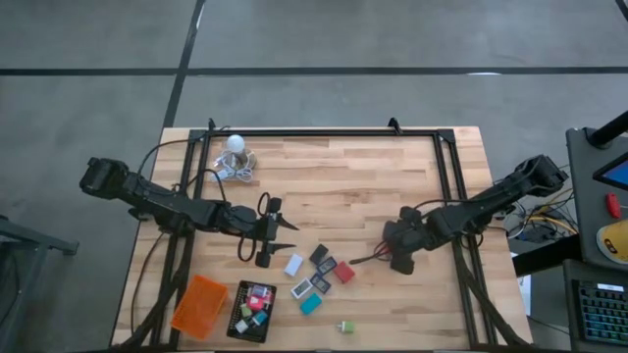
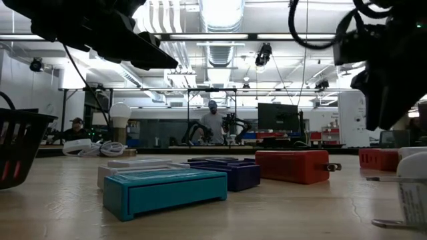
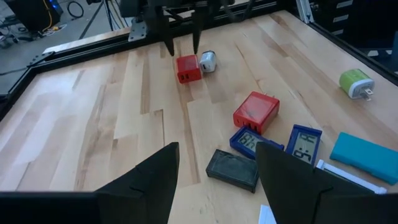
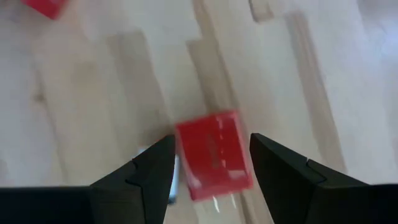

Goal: Pick & Place Office items
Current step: Put the top red charger adapter into the black basket

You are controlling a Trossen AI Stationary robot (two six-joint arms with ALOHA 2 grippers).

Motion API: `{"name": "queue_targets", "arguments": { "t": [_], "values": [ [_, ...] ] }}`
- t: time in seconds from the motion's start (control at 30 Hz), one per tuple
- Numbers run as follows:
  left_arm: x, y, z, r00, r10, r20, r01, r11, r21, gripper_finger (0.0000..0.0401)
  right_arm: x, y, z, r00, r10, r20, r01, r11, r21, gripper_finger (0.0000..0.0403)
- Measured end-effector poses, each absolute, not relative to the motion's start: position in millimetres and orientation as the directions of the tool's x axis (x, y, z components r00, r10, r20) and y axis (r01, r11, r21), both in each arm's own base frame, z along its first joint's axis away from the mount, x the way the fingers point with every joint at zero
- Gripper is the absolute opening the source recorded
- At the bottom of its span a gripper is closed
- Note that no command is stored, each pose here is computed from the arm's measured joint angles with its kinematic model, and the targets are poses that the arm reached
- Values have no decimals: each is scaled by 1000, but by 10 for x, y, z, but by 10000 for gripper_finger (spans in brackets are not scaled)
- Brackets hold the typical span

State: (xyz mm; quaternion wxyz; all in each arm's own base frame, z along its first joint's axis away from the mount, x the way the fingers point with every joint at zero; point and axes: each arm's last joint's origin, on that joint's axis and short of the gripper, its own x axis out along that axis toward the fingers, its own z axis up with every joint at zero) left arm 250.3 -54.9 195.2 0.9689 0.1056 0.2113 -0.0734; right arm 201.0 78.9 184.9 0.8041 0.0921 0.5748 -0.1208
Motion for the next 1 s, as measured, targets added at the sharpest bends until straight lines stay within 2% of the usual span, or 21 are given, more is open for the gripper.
{"name": "queue_targets", "arguments": {
  "t": [0.2, 0.53, 0.77, 1.0],
  "values": [
    [2503, -549, 1952, 900, -98, -425, 187, 967, 174, 216, 2039, 781, 1849, 354, -138, -925, 307, 951, -24, 203],
    [2503, -549, 1952, 900, -97, -425, 186, 967, 174, 216, 1972, 758, 1716, 326, -133, -936, 316, 948, -24, 203],
    [2503, -549, 1952, 900, -97, -425, 187, 967, 174, 216, 1996, 790, 1578, 404, -27, -915, 295, 950, 102, 203],
    [2503, -549, 1951, 900, -97, -426, 186, 967, 174, 216, 1993, 771, 1483, 393, -96, -914, 305, 952, 31, 203]
  ]
}}
